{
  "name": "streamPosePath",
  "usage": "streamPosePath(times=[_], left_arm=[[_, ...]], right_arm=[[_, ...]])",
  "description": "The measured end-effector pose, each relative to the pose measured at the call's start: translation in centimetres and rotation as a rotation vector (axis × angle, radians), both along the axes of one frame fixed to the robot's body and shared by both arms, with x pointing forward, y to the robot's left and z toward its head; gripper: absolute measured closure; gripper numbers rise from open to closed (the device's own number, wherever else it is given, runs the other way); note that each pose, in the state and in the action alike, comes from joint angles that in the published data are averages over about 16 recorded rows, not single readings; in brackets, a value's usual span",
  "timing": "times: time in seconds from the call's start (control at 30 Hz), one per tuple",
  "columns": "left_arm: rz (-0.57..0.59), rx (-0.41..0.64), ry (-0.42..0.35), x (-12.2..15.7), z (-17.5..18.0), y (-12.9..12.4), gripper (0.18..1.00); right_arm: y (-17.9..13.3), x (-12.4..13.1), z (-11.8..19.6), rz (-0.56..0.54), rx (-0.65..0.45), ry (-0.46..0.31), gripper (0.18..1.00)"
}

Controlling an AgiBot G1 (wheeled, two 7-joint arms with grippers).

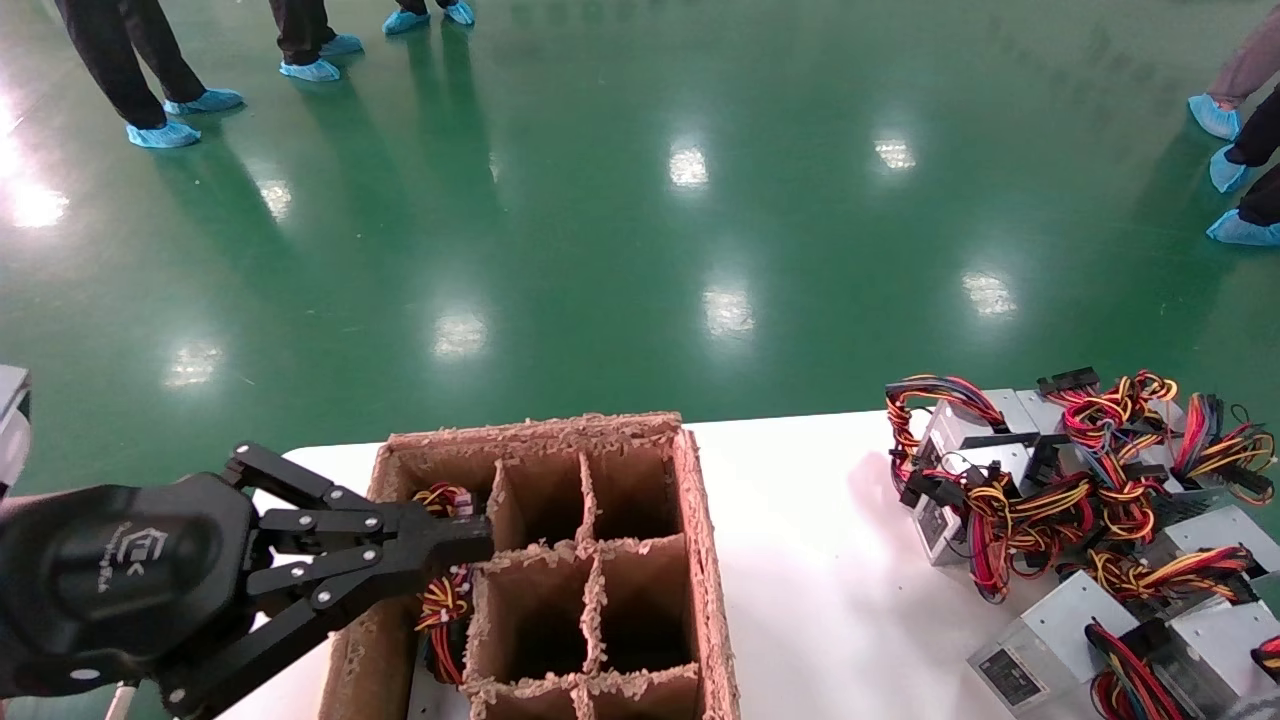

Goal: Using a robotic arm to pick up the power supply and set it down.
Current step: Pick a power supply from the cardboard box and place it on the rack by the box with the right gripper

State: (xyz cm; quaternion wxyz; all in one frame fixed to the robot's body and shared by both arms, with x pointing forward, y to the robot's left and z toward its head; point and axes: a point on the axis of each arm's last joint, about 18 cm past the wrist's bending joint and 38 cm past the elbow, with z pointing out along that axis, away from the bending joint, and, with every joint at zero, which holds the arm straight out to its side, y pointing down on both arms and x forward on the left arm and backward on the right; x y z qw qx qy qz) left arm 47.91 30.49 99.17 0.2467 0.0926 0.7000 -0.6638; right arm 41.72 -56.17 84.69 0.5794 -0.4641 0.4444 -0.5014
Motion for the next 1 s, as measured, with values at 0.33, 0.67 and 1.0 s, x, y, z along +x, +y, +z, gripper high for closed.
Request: streamPosePath(times=[0.33, 0.67, 1.0], left_arm=[[0.0, 0.0, 0.0, 0.0, 0.0, 0.0, 0.993], [0.0, 0.0, 0.0, 0.0, 0.0, 0.0, 0.993], [0.0, 0.0, 0.0, 0.0, 0.0, 0.0, 0.993]], right_arm=[[0.2, 0.8, -1.1, -0.001, 0.02, 0.001, 0.958], [0.7, 1.3, -1.3, 0.012, 0.045, -0.018, 0.958], [1.5, 1.8, -1.6, 0.027, 0.061, -0.029, 0.958]])
